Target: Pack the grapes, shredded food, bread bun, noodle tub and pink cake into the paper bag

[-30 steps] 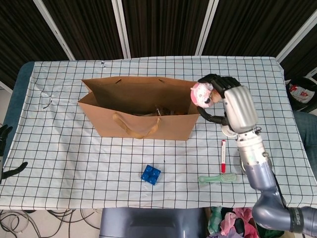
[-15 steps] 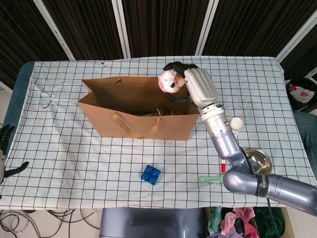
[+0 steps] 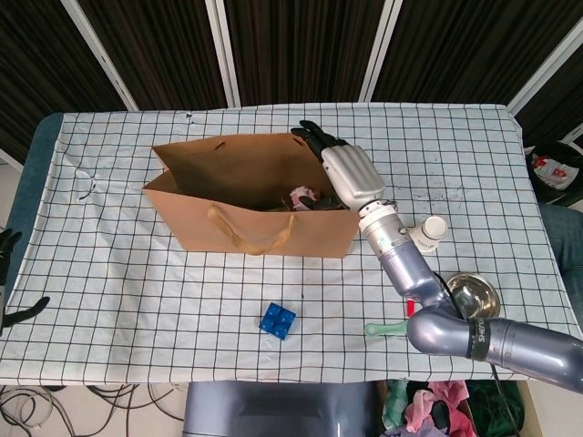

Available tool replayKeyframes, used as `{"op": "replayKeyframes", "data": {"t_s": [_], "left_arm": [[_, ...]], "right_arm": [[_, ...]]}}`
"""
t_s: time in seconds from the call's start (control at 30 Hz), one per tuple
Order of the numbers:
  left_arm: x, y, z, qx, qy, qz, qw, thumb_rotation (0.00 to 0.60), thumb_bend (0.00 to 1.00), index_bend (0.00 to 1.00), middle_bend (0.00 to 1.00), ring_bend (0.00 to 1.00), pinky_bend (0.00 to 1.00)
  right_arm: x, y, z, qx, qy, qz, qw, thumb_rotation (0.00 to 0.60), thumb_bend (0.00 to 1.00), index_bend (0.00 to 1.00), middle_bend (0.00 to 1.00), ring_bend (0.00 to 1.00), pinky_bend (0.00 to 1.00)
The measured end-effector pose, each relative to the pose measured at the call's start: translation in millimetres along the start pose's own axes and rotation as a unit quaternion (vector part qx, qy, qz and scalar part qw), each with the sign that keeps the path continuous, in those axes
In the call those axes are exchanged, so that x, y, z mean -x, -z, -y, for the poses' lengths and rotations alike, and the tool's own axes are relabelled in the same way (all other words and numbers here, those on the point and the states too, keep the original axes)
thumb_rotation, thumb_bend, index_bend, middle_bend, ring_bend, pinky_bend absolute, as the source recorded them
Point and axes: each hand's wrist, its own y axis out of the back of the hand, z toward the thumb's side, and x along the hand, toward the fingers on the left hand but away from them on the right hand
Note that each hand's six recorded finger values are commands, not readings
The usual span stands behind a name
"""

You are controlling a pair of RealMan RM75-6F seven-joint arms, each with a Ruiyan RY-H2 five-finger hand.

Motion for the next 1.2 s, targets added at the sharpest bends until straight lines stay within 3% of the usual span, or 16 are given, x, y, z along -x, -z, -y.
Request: {"op": "replayKeyframes", "data": {"t_s": [0.17, 0.37, 0.5, 0.67, 0.87, 1.0, 1.2], "left_arm": [[-0.1, 0.1, 0.4, -0.001, 0.000, 0.000, 1.0000, 0.600, 0.08, 0.10, 0.05, 0.00, 0.00], [-0.3, 0.4, -0.2, 0.002, -0.001, -0.001, 1.0000, 0.600, 0.08, 0.10, 0.05, 0.00, 0.00], [-0.1, 0.6, -1.6, 0.005, -0.003, 0.000, 1.0000, 0.600, 0.08, 0.10, 0.05, 0.00, 0.00], [0.5, 0.0, -1.9, 0.008, -0.001, 0.003, 1.0000, 0.600, 0.08, 0.10, 0.05, 0.00, 0.00], [-1.0, 0.3, -0.7, 0.005, 0.002, 0.003, 1.0000, 0.600, 0.08, 0.10, 0.05, 0.00, 0.00], [-0.1, -2.3, -0.5, 0.007, 0.001, 0.009, 0.9999, 0.600, 0.08, 0.10, 0.05, 0.00, 0.00], [5.6, -6.4, 5.4, 0.015, 0.020, 0.026, 0.9994, 0.600, 0.08, 0.10, 0.05, 0.00, 0.00]], "right_arm": [[-7.5, -0.9, -13.0, -0.003, 0.017, 0.000, 0.9998, 0.600, 0.15, 0.09, 0.02, 0.15, 0.24], [-31.1, 9.4, -48.5, -0.031, 0.073, 0.009, 0.9968, 0.600, 0.15, 0.09, 0.02, 0.16, 0.24], [-55.2, 35.8, -72.2, -0.083, 0.095, 0.037, 0.9913, 0.600, 0.15, 0.09, 0.03, 0.16, 0.24], [-99.1, 77.9, -89.0, -0.175, 0.096, 0.081, 0.9765, 0.600, 0.16, 0.09, 0.04, 0.18, 0.24], [-173.3, 119.8, -73.4, -0.208, 0.070, 0.110, 0.9693, 0.600, 0.16, 0.09, 0.05, 0.19, 0.24], [-240.3, 156.9, -50.0, -0.203, 0.033, 0.155, 0.9662, 0.600, 0.17, 0.09, 0.05, 0.18, 0.24], [-301.8, 193.2, -23.8, -0.204, 0.048, 0.201, 0.9569, 0.600, 0.17, 0.09, 0.05, 0.17, 0.24]]}}
